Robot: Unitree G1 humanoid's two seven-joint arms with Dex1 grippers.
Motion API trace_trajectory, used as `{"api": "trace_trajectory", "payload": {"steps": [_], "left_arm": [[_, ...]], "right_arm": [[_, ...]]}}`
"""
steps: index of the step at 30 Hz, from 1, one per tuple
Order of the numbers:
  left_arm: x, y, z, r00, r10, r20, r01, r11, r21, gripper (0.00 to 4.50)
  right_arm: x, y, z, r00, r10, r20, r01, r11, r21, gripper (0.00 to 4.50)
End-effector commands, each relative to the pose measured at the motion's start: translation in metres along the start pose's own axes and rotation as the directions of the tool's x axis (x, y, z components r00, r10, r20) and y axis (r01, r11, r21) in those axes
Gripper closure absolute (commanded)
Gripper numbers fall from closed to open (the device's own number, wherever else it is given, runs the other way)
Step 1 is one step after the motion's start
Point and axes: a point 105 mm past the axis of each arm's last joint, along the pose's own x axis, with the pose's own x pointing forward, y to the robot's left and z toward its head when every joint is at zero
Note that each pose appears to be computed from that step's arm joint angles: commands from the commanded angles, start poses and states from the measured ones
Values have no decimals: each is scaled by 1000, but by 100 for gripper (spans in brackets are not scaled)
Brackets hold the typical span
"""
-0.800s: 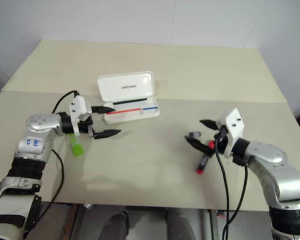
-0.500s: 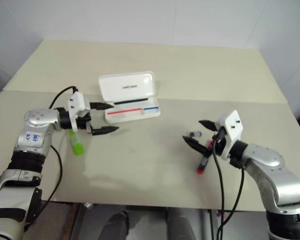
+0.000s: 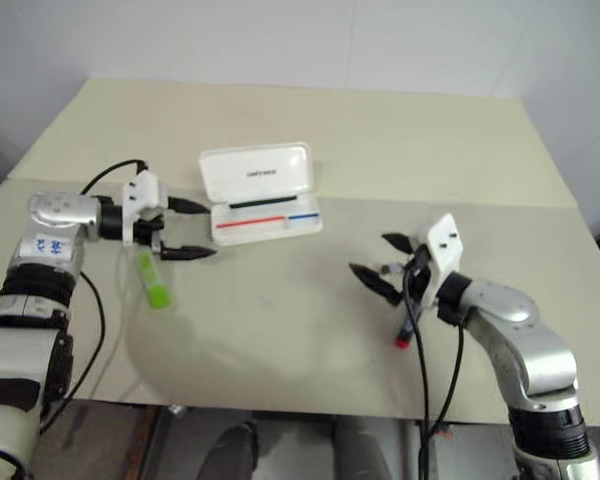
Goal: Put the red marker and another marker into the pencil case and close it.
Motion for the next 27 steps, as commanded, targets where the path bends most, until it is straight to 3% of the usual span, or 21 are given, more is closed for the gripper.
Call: {"api": "trace_trajectory", "payload": {"steps": [1,8,27], "left_arm": [[3,-2,3,997,-72,-23,72,997,29,1],[15,-10,1,986,-162,-41,162,987,-12,1],[44,-9,-10,964,-163,-211,160,987,-28,1]], "right_arm": [[-6,16,1,999,14,34,-14,1000,4,0],[-5,25,-2,998,-18,53,16,999,30,0],[-9,26,-9,996,-73,46,70,996,50,0]]}}
